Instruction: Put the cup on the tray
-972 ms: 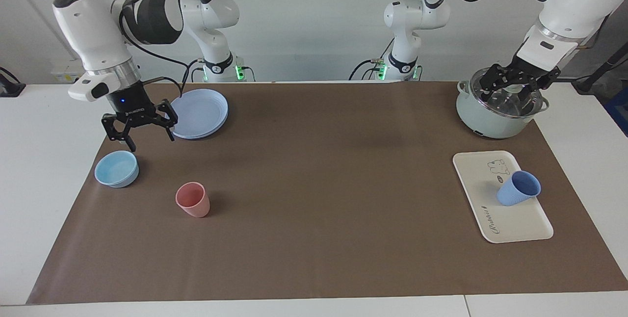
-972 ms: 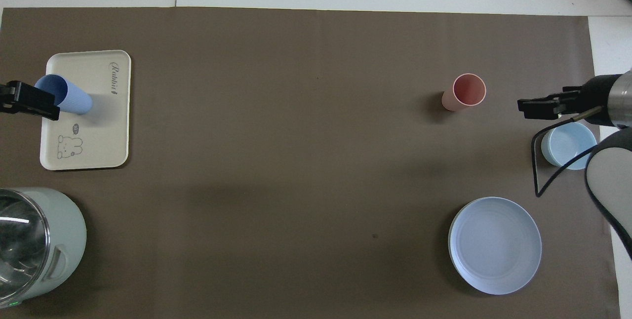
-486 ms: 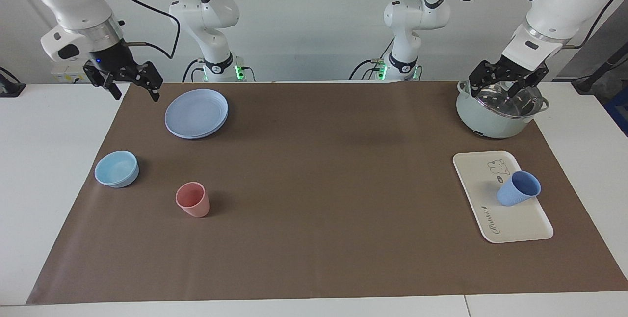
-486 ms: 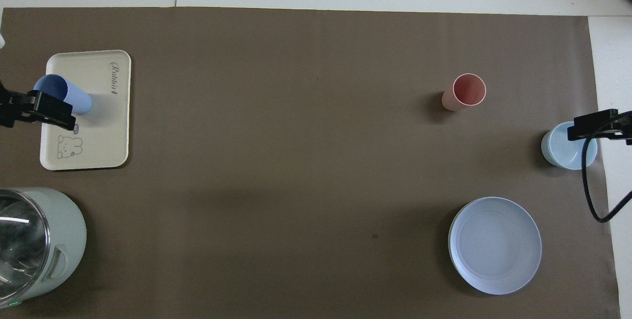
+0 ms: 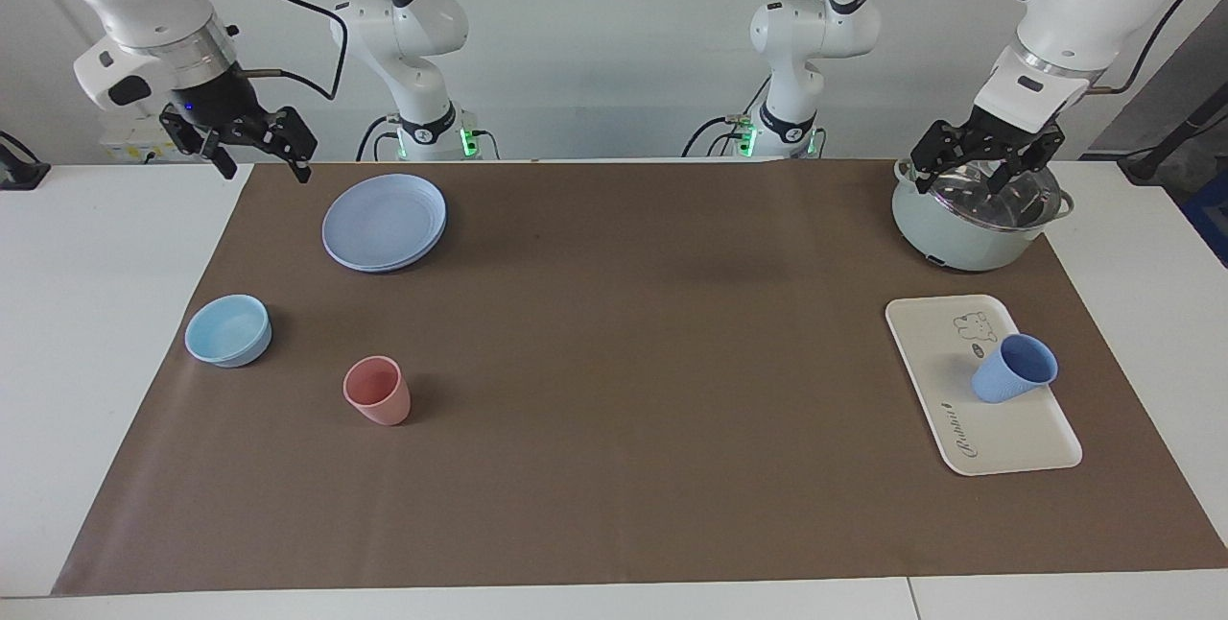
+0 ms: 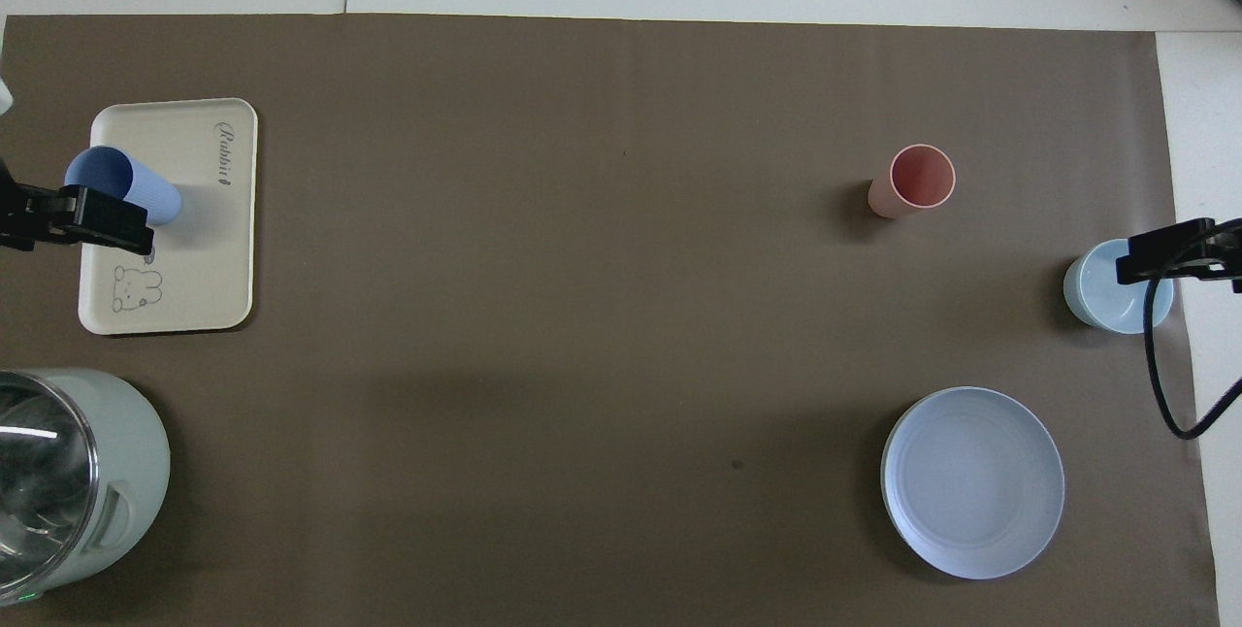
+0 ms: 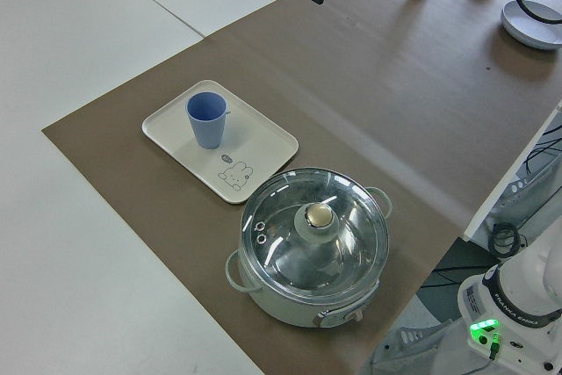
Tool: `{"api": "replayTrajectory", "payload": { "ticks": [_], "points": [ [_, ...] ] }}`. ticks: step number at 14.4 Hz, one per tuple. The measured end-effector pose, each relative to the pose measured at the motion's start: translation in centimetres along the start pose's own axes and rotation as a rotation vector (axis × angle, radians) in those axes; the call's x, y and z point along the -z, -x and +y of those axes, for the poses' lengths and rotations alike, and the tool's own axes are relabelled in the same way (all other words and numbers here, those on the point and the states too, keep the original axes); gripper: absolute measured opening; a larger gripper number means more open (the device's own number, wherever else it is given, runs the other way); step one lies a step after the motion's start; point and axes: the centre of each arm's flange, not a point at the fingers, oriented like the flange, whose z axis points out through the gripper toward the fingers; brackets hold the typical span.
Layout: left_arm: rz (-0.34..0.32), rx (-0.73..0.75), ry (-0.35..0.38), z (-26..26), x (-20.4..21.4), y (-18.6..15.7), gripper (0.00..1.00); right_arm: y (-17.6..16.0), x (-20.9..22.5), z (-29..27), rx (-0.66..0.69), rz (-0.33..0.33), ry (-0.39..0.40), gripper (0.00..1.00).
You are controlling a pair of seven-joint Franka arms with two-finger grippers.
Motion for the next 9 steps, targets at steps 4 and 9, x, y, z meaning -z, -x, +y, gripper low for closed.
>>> {"api": "replayTrajectory", "payload": {
  "ticks": [4,9],
  "points": [
    [-0.01,-0.002,0.0,0.1,-0.4,0.1,1.0,0.1,0.0,-0.7,0.013,-0.005,0.001,1.0],
    [-0.048,-0.005,0.002,0.3,-0.9,0.5,1.0,0.1,0.0,-1.7,0.032,-0.005,0.002,1.0]
  ]
}}
